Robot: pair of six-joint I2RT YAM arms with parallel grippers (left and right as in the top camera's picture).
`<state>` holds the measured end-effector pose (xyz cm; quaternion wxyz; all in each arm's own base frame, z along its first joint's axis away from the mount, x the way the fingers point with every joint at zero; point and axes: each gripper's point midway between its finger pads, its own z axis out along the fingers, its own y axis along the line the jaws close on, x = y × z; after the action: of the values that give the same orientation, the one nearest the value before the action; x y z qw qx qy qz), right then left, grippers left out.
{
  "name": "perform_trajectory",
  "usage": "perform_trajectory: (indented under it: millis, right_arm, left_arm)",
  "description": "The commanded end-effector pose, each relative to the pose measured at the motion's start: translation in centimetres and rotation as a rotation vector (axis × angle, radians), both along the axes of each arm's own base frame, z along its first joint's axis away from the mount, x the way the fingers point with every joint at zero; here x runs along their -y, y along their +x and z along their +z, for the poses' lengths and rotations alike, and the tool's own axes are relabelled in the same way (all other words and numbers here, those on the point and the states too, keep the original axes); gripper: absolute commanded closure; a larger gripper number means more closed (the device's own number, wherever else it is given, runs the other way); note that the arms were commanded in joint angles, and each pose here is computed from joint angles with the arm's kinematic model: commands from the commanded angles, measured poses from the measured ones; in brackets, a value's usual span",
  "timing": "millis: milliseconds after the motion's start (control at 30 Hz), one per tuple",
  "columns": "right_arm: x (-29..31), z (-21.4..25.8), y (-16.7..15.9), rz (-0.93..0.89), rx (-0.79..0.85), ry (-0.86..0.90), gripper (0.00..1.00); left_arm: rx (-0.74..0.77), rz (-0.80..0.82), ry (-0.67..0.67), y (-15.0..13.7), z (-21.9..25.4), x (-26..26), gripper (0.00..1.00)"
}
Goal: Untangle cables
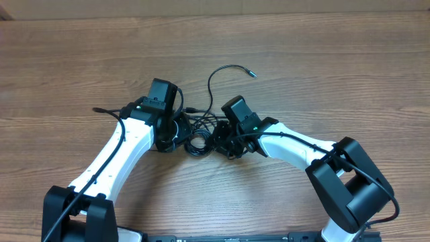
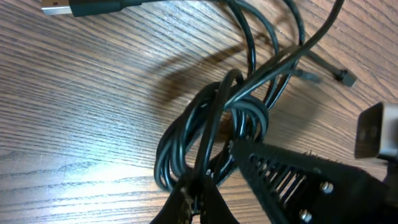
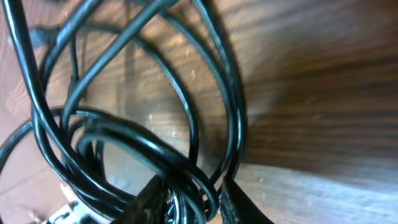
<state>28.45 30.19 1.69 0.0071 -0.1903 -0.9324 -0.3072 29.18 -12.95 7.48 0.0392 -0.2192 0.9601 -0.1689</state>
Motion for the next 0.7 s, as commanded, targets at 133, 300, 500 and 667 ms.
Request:
perform_trajectory:
  millis: [133, 300, 500, 667]
  right_arm:
    - [0.4, -0.2, 1.3, -0.05, 0.049, -0.039, 0.78]
    - [0.4, -0.2, 1.3, -0.049, 0.049, -0.039, 0.82]
    - [0.4, -0.2, 1.2, -0.048, 0.049, -0.039, 0.81]
    - [0.5, -0.3, 1.1, -0.048, 0.043, -0.045, 0.8]
  left_arm:
    - [-0.039, -0.039, 0.068, -1.0, -0.7, -0.1, 0.59]
    - [-0.165, -0.043, 0.021, -1.4, -4.7, 1.5, 0.72]
    - [-0.126, -0.038, 0.059, -0.2, -5.5, 1.2, 0.73]
    - [-0.181, -0.159, 0.105, -2.0, -5.0, 0.3, 0.62]
